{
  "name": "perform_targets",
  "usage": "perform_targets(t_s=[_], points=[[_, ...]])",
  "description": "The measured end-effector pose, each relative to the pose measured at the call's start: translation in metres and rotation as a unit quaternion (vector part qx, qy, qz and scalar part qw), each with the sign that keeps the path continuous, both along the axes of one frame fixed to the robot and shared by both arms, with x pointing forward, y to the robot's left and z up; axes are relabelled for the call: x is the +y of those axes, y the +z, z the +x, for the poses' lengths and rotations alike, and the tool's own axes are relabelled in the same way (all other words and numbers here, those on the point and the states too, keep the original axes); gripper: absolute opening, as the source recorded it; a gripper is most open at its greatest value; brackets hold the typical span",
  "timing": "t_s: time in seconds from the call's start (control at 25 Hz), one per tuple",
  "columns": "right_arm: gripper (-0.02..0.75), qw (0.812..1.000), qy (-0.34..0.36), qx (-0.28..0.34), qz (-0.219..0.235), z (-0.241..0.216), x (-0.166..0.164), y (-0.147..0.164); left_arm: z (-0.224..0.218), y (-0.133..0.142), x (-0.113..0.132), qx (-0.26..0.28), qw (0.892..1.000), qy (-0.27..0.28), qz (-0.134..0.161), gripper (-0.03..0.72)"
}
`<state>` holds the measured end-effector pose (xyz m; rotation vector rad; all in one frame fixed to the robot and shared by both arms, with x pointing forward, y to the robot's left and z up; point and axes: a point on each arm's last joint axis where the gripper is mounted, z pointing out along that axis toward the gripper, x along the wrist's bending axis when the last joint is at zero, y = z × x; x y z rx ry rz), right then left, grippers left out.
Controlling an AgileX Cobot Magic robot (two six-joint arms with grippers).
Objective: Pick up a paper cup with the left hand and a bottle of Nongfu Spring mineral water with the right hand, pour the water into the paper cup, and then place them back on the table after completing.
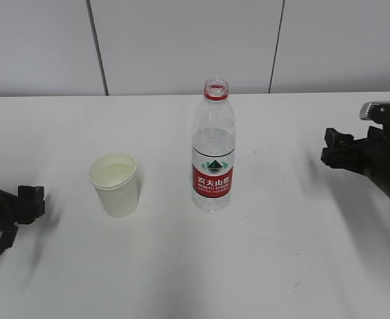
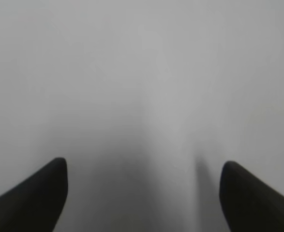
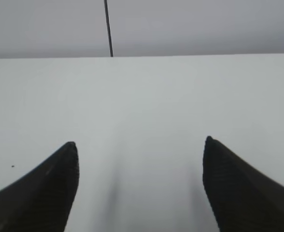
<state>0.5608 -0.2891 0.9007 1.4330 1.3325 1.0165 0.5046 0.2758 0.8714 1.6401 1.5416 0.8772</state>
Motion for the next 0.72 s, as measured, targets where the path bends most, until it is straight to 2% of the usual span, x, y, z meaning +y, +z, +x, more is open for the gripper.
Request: perform_targets(t_s=[0.16,0.28,0.4,0.52,0.72], points=[[0.589,0.998,0.009,0.067,0.020,0.008,0.002,0.020,0.009,0.023,-0.003,0.067,0.998,-0.003,-0.004,0.585],[0.589,0.994,0.020,0.102,0.031,0.013,0.006,0.041,0.022,0.050,-0.005,0.108,0.994,-0.009,-0.006,0.585],[0.589,0.988,0.031,0.145,0.042,0.019,0.009,0.061,0.032,0.075,-0.007,0.172,0.985,-0.023,0.006,0.584],[0.589,0.976,0.043,0.205,0.052,0.026,0.011,0.074,0.043,0.095,-0.006,0.225,0.974,-0.026,0.018,0.578],[0.589,0.948,0.064,0.306,0.063,0.029,0.017,0.090,0.058,0.128,0.002,0.260,0.965,-0.016,0.023,0.574]])
